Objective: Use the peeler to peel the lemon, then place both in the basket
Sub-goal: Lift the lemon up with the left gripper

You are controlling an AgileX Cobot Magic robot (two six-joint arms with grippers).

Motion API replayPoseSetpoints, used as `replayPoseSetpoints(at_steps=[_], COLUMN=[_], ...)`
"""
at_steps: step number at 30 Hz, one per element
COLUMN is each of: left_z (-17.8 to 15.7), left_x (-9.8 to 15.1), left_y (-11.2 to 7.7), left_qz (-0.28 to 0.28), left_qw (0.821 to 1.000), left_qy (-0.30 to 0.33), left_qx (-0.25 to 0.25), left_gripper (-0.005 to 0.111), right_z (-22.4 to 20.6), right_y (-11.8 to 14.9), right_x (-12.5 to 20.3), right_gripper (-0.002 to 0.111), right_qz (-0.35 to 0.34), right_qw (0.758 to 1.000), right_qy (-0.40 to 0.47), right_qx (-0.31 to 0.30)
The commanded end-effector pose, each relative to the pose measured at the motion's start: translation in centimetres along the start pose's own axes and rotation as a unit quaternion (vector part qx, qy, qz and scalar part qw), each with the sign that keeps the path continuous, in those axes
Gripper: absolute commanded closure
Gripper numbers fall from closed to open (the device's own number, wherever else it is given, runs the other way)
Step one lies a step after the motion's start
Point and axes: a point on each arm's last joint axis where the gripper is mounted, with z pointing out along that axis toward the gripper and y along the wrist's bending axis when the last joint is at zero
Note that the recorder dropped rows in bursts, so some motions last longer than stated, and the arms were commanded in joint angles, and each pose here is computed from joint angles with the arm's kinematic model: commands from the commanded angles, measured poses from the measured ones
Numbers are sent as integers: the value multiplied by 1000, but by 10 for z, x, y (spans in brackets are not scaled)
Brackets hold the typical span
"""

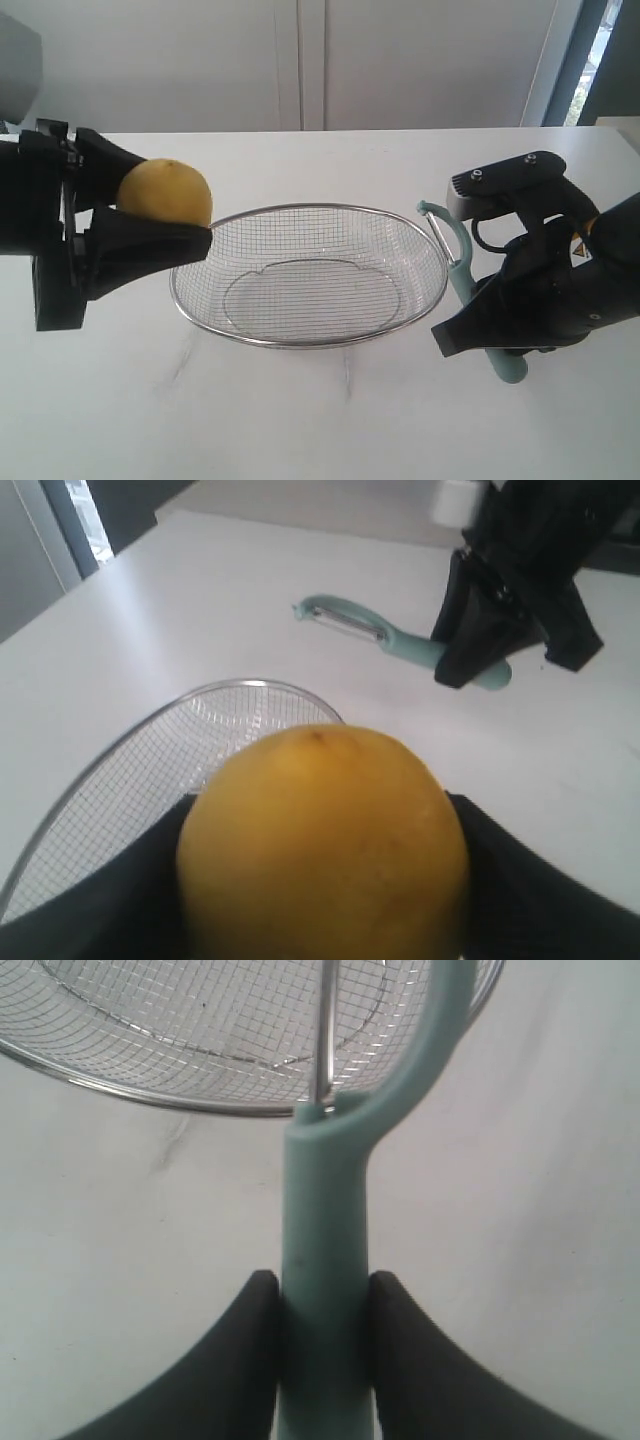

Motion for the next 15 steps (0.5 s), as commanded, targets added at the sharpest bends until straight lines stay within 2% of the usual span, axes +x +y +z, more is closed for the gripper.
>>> replayPoseSetpoints(at_steps=[1, 15], left_z=[-2, -2], left_x=[-10, -10], left_y=[-1, -3], left_qz=[-22, -21], left_qw=[998, 998], left_qy=[-51, -55], left_qx=[2, 17], left_gripper=[107, 107], right_z=[-2, -2], right_y=[-1, 0], right_x=[-1, -3], right_gripper=[108, 108], right_qz=[-3, -2], right_qw=[1000, 1000], right_qy=[-10, -22], right_qx=[2, 2])
